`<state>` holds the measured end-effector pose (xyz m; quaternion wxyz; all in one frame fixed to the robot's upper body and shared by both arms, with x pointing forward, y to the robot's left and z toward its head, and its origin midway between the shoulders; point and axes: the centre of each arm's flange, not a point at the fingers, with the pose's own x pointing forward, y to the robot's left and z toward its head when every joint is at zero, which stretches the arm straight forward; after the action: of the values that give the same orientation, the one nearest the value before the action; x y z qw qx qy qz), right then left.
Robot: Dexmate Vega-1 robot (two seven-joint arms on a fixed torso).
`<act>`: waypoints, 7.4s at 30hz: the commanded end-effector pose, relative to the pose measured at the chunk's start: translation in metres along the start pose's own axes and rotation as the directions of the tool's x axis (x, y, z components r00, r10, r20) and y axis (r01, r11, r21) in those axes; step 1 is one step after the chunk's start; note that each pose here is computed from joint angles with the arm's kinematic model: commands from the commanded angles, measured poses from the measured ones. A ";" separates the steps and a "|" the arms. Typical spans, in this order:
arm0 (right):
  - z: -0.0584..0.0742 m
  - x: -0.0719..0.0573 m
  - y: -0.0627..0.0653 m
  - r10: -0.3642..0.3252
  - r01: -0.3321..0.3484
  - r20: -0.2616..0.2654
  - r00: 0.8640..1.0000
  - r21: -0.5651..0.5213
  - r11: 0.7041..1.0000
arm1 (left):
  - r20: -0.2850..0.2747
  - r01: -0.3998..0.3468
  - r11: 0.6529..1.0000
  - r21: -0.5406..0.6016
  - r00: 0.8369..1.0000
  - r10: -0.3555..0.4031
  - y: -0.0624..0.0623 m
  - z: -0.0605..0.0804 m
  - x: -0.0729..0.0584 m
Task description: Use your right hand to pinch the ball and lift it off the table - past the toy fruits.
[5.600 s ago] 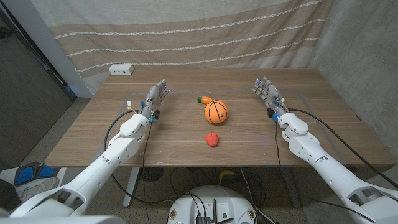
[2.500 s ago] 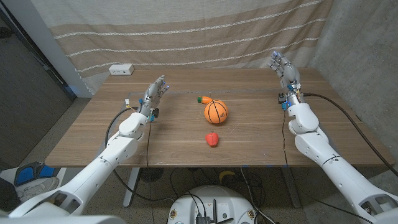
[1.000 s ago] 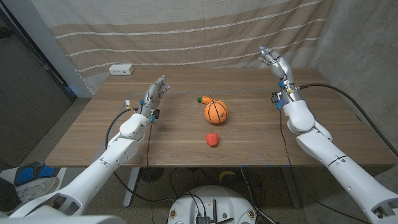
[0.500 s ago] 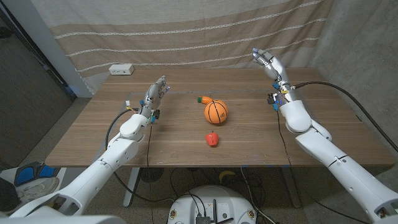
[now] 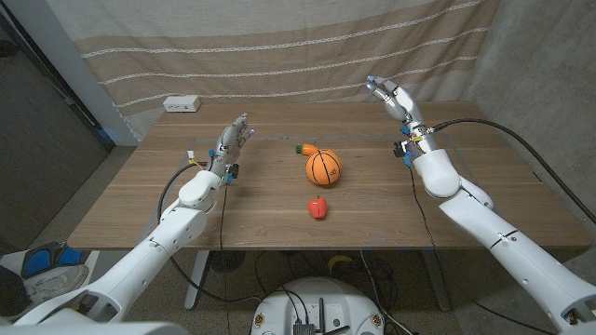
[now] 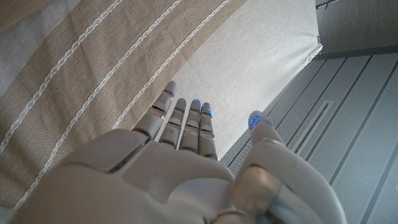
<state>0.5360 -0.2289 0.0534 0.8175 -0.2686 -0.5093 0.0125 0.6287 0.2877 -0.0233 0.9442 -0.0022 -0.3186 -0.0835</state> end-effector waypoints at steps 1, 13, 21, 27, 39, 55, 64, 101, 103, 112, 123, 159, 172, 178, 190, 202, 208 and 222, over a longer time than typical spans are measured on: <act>0.007 0.000 0.012 0.036 -0.035 0.004 0.999 -0.070 0.997 | 0.001 0.004 1.000 0.002 1.000 -0.004 0.000 0.000 0.000; 0.011 -0.003 0.021 0.065 -0.065 -0.002 0.998 -0.111 0.992 | -0.002 0.001 1.000 -0.003 1.000 -0.001 -0.001 0.000 -0.002; 0.014 -0.003 0.028 0.087 -0.087 -0.006 0.996 -0.132 0.987 | 0.000 0.006 1.000 0.000 1.000 -0.006 -0.001 0.000 -0.002; 0.015 -0.004 0.032 0.103 -0.104 -0.009 0.995 -0.144 0.984 | -0.001 0.006 1.000 -0.003 1.000 -0.006 -0.002 0.000 -0.002; 0.016 -0.004 0.043 0.145 -0.146 -0.018 0.989 -0.173 0.974 | -0.001 0.012 1.000 0.000 1.000 -0.012 -0.004 -0.001 -0.004; 0.018 -0.003 0.059 0.202 -0.205 -0.035 0.979 -0.210 0.956 | -0.001 0.012 1.000 -0.004 1.000 -0.012 -0.004 -0.001 -0.007; 0.019 -0.005 0.068 0.231 -0.236 -0.049 0.972 -0.220 0.946 | 0.001 0.011 1.000 -0.004 1.000 -0.011 -0.004 0.000 -0.009; 0.023 -0.006 0.098 0.319 -0.355 -0.161 0.934 -0.314 0.881 | 0.002 0.025 1.000 -0.010 1.000 -0.025 0.002 -0.002 -0.010; 0.023 -0.005 0.100 0.327 -0.366 -0.171 0.930 -0.323 0.873 | 0.001 0.025 1.000 -0.011 1.000 -0.025 0.003 -0.002 -0.010; 0.024 -0.003 0.106 0.344 -0.401 -0.214 0.915 -0.364 0.841 | 0.001 0.028 1.000 -0.006 1.000 -0.028 0.005 -0.003 -0.008; 0.027 0.001 0.115 0.359 -0.463 -0.305 0.882 -0.425 0.777 | 0.000 0.023 1.000 -0.013 1.000 -0.023 0.007 -0.004 -0.008; 0.018 0.006 0.138 0.451 -0.655 -0.495 0.743 -0.395 0.645 | 0.001 0.025 1.000 -0.012 1.000 -0.025 0.008 -0.003 -0.003; 0.015 0.007 0.143 0.468 -0.727 -0.581 0.666 -0.361 0.584 | 0.001 0.027 1.000 -0.010 1.000 -0.027 0.009 -0.004 -0.001; 0.014 0.006 0.144 0.478 -0.746 -0.601 0.641 -0.342 0.572 | -0.001 0.029 1.000 -0.010 1.000 -0.029 0.009 -0.004 -0.001; 0.011 0.007 0.150 0.484 -0.795 -0.659 0.576 -0.315 0.518 | 0.000 0.027 1.000 -0.009 1.000 -0.027 0.009 -0.003 -0.001; 0.008 0.007 0.154 0.458 -0.782 -0.658 0.598 -0.351 0.515 | 0.002 0.029 1.000 -0.004 1.000 -0.029 0.009 -0.003 -0.002; 0.006 0.007 0.155 0.456 -0.786 -0.666 0.590 -0.343 0.515 | 0.002 0.024 1.000 -0.008 1.000 -0.024 0.009 -0.003 -0.002; 0.000 0.005 0.150 0.476 -0.718 -0.575 0.666 -0.321 0.617 | 0.010 0.028 1.000 0.001 1.000 -0.028 0.008 0.000 -0.005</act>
<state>0.5767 -0.0955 -0.0093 0.7277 -0.6702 -0.1187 0.0854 0.6294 0.2967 -0.0261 0.9424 -0.0012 -0.3202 -0.0964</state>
